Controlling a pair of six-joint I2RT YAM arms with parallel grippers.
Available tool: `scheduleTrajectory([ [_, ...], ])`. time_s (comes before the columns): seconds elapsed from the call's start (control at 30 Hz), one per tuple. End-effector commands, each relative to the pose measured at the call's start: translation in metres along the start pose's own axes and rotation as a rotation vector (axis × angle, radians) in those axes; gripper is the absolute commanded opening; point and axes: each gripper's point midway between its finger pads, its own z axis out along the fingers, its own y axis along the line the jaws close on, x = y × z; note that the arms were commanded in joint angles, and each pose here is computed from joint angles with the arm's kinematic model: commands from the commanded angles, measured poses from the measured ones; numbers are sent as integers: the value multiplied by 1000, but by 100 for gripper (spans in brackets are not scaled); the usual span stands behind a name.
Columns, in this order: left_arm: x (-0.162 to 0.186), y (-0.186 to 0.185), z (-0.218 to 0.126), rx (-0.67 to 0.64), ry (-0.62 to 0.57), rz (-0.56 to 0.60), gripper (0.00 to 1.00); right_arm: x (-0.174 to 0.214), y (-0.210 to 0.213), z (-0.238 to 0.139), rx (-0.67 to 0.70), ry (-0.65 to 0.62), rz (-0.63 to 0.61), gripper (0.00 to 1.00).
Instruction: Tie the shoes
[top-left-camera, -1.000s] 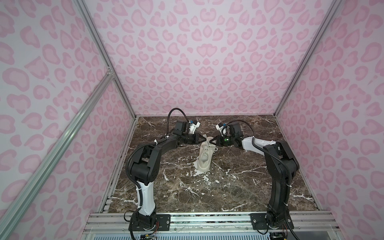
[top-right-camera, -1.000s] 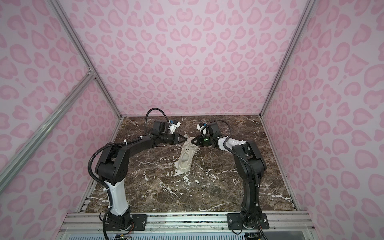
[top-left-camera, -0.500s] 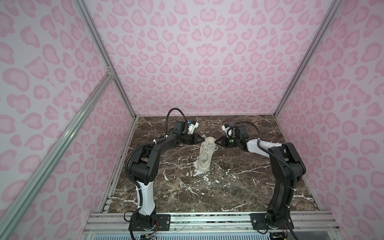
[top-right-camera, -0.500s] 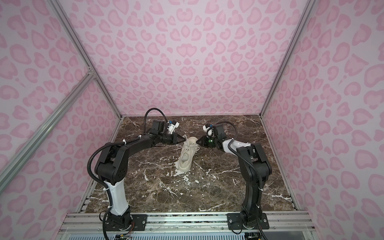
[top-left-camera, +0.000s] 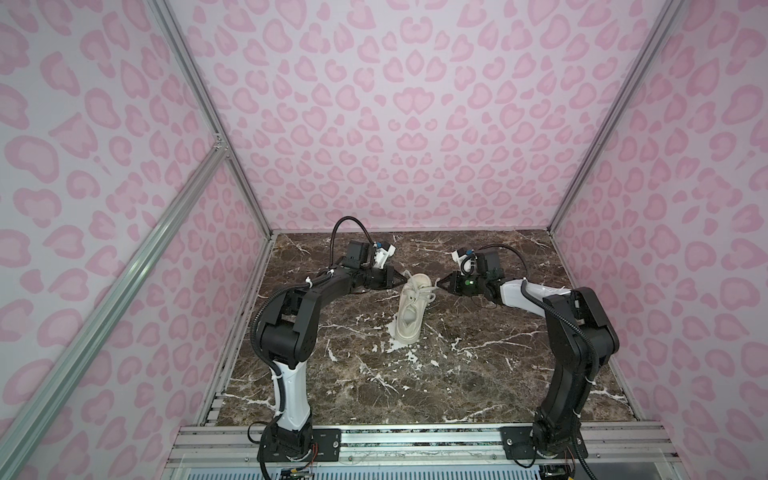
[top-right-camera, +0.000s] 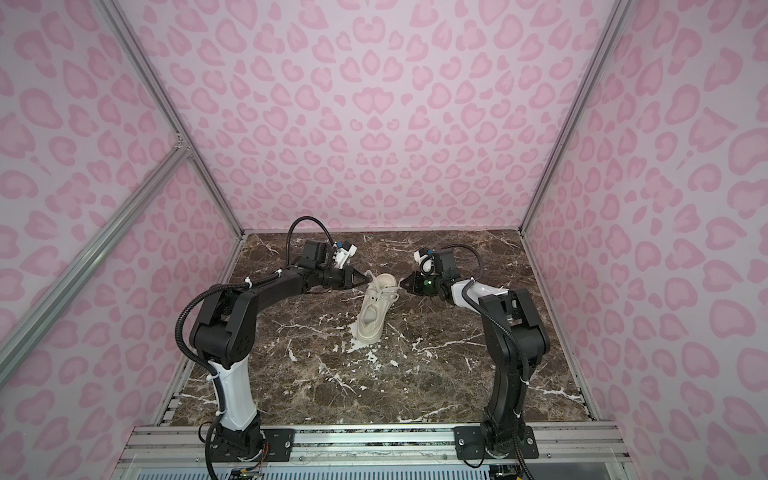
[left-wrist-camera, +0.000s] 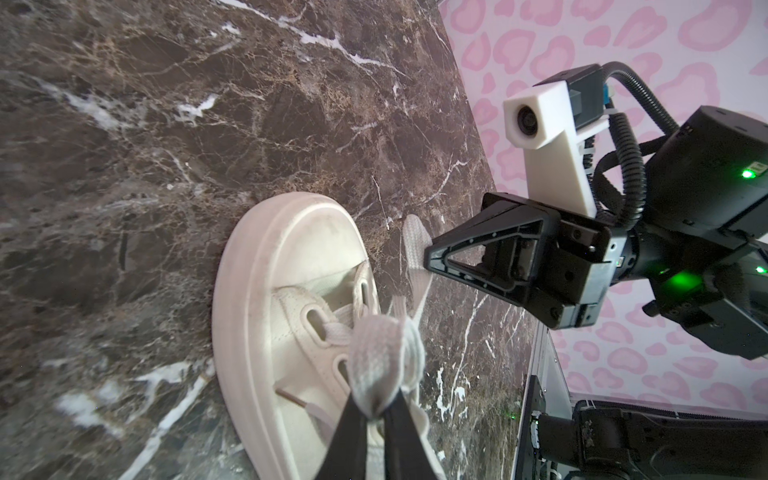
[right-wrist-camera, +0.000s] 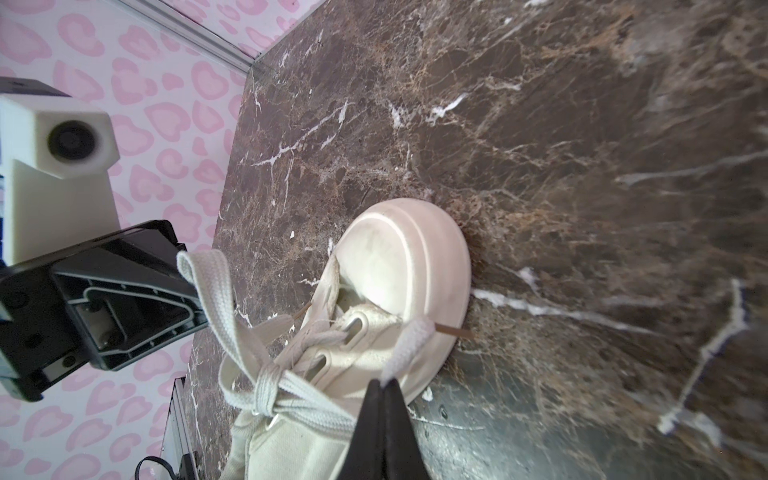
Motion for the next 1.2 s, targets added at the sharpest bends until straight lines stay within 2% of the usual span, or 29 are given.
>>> scheduleTrajectory([
  [0.0,-1,3,0,0,1,11,13,-2,-6,-3,21,-17,-8,0],
  [0.1,-1,1,0,5,2,13,15,-1,-4,-4,12,-15,-10,0],
  [0.2,-1,0,0,12,-2,13,24,-1,-2,-4,5,-13,-12,0],
  [0.27,-3,-2,0,20,-7,13,25,0,-2,-3,3,-10,-10,0],
  [0.8,-7,-1,-2,15,-23,14,28,5,-18,-6,88,7,-2,0],
  [1.17,-9,-9,-13,10,-48,34,30,5,-16,-4,75,12,1,0],
])
